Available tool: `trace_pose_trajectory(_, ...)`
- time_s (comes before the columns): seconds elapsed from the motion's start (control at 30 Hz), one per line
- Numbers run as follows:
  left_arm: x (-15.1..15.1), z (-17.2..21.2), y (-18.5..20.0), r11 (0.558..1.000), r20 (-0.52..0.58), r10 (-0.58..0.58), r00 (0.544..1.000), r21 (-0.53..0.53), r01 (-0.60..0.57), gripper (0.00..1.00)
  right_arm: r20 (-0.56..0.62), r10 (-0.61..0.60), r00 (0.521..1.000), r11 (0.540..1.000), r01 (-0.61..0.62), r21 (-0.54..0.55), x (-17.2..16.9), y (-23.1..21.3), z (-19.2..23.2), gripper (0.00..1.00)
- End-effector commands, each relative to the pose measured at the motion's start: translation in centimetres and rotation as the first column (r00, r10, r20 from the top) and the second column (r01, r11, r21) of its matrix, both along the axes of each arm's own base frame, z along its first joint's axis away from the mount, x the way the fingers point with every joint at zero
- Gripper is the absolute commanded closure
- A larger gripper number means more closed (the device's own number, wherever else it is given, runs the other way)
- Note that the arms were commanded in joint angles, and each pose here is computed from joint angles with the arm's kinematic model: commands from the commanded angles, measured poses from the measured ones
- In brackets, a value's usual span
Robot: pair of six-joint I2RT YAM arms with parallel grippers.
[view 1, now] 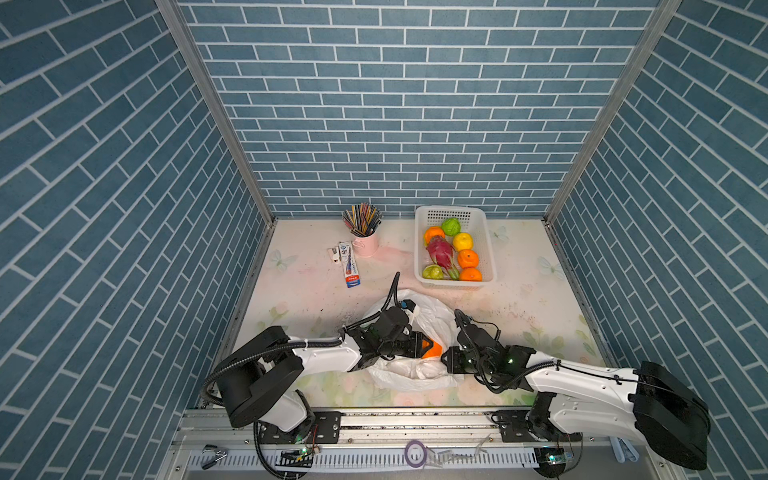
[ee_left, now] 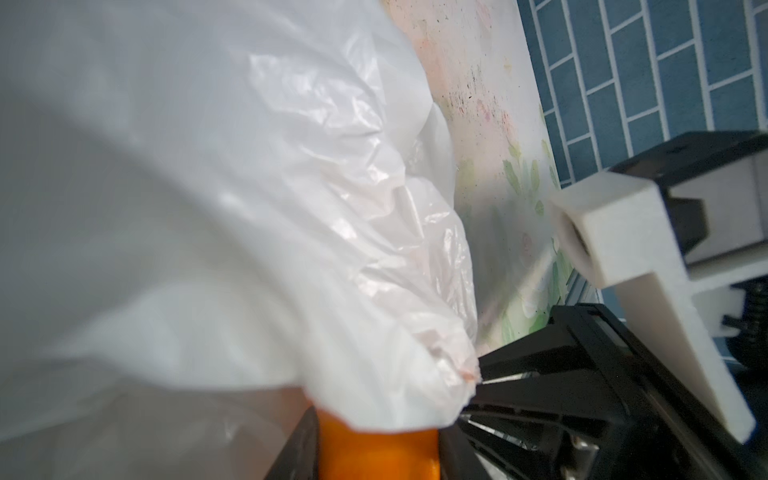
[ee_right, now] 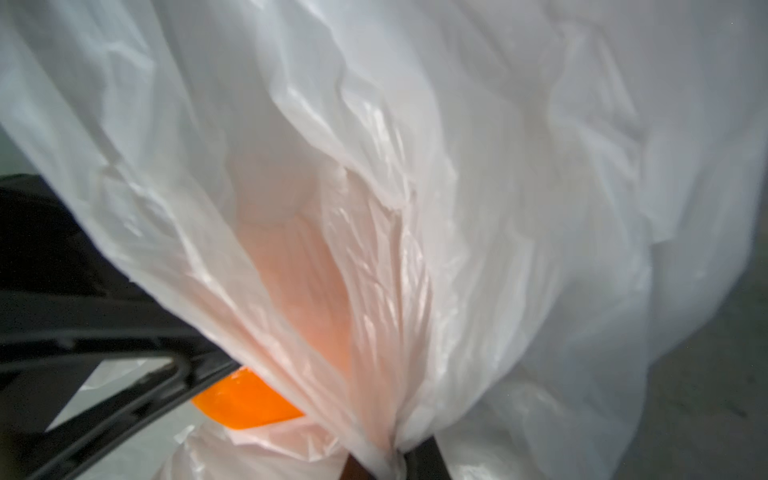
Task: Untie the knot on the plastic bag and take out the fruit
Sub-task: 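Close the left gripper on the orange while the right gripper holds the bag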
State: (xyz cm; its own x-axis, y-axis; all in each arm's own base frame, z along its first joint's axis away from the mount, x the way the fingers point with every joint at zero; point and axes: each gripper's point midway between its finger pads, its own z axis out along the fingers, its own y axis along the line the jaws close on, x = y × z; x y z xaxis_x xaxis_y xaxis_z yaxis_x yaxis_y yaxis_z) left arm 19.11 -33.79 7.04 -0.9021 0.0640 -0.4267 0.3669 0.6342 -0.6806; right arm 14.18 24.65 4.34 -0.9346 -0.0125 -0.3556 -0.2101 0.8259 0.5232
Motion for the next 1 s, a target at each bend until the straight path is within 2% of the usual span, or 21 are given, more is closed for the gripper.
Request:
trace_pose_trajectory(0.0,0.4,1.6,-1.4,0.998,0.033,-0.028,0.999,-0.064,0.03,0.44,-0.018,0.004,1.0,0.998,-0.006,-0.065,-0.6,-1.3,-1.3,0.87)
trace_pose_trajectory(0.13,0.2,1.3,-1.9,0.996,0.019,-0.046,0.999,-0.075,0.048,0.44,-0.017,-0.004,1.0,0.998,0.003,-0.069,-0.5,-1.5,-1.2,0.87)
trace_pose_trajectory(0.3,-0.3,0.4,-2.1,0.995,-0.013,-0.073,0.997,-0.073,0.071,0.54,-0.012,-0.021,1.0,0.996,0.02,-0.081,-0.4,-1.8,-1.3,0.87)
trace_pose_trajectory(0.37,-0.6,-0.2,-2.1,0.995,-0.033,-0.081,0.996,-0.064,0.079,0.54,-0.005,-0.027,1.0,0.996,0.026,-0.085,-0.2,-1.8,-1.1,0.87)
trace_pose_trajectory(0.4,-0.8,-0.4,-2.2,0.994,-0.042,-0.09,0.995,-0.06,0.087,0.52,0.0,-0.029,1.0,0.996,0.029,-0.083,-0.1,-1.8,-1.0,0.87)
trace_pose_trajectory(0.5,-1.0,-1.2,-2.1,0.995,-0.056,-0.098,0.994,-0.031,0.097,0.36,0.009,-0.033,0.999,0.996,0.034,-0.08,0.1,-1.8,-0.8,0.87)
trace_pose_trajectory(0.6,-1.0,-1.7,-2.1,0.994,-0.059,-0.105,0.993,-0.004,0.105,0.34,0.012,-0.036,0.999,0.996,0.037,-0.077,0.2,-1.8,-0.6,0.87)
trace_pose_trajectory(0.8,-2.0,-1.1,-2.8,0.984,-0.03,-0.175,0.984,-0.045,0.174,0.48,0.012,-0.047,0.999,0.996,0.047,-0.077,0.4,-1.9,-0.6,0.87)
trace_pose_trajectory(0.97,-3.6,-1.2,-3.1,0.964,-0.02,-0.262,0.965,-0.046,0.261,0.55,0.042,-0.109,0.993,0.989,0.112,-0.096,1.3,-3.0,0.0,0.87)
